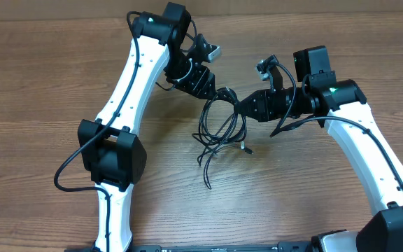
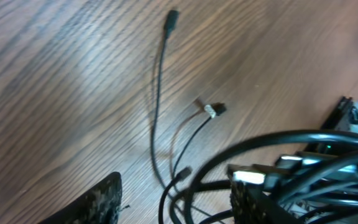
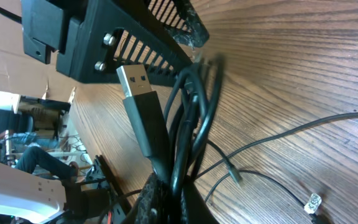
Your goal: Untangle cables
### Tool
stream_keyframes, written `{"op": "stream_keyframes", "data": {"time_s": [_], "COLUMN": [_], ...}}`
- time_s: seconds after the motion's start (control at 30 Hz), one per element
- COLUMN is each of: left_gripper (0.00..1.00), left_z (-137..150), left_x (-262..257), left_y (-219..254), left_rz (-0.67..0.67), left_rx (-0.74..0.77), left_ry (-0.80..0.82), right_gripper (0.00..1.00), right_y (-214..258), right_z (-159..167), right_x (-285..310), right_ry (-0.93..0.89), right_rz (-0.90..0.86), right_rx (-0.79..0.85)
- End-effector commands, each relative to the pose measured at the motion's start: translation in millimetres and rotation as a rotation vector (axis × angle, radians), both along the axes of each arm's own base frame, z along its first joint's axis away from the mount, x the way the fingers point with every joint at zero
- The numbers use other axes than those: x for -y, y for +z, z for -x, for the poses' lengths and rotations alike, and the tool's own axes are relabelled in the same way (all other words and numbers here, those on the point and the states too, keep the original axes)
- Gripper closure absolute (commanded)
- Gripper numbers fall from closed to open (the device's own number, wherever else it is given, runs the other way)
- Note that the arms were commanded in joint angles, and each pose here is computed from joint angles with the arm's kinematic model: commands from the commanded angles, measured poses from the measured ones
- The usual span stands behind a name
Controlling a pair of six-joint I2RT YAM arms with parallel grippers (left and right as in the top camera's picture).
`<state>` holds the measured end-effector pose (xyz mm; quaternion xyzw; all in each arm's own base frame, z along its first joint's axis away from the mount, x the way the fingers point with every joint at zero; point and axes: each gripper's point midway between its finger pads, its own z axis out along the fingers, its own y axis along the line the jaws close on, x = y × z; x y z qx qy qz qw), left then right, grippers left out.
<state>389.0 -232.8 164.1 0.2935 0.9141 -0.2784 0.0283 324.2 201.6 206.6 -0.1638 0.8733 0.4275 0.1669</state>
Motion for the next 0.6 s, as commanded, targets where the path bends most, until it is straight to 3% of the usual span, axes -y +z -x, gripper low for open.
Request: {"op": "stream_keyframes", "data": {"time_s": [0.0,0.13,0.57], "left_gripper": [0.4,0.38,0.46], "left_z": [11.6,18.4,9.7], "left_x": [26.5,28.6,7.2], "left_y": [8.2,13.5,-17.0], "left_rz": [0.146,0.195,0.053], "left_rx": [-0.054,-0.059,-0.085], "left_ry": [-0.054,-0.101,-0.015], "right_gripper": [0.96,0.96,0.96], "right_y": [17.5,20.1,88.1], "right_z": [2.7,4.1,28.3], "right_x": [-4.3,-6.2,-16.9], "right_ry": [0.025,0.035,0.187], "right_rz": [-0.038,-0.056,-0.341], "right_rx": [0.049,0.049,0.148]}}
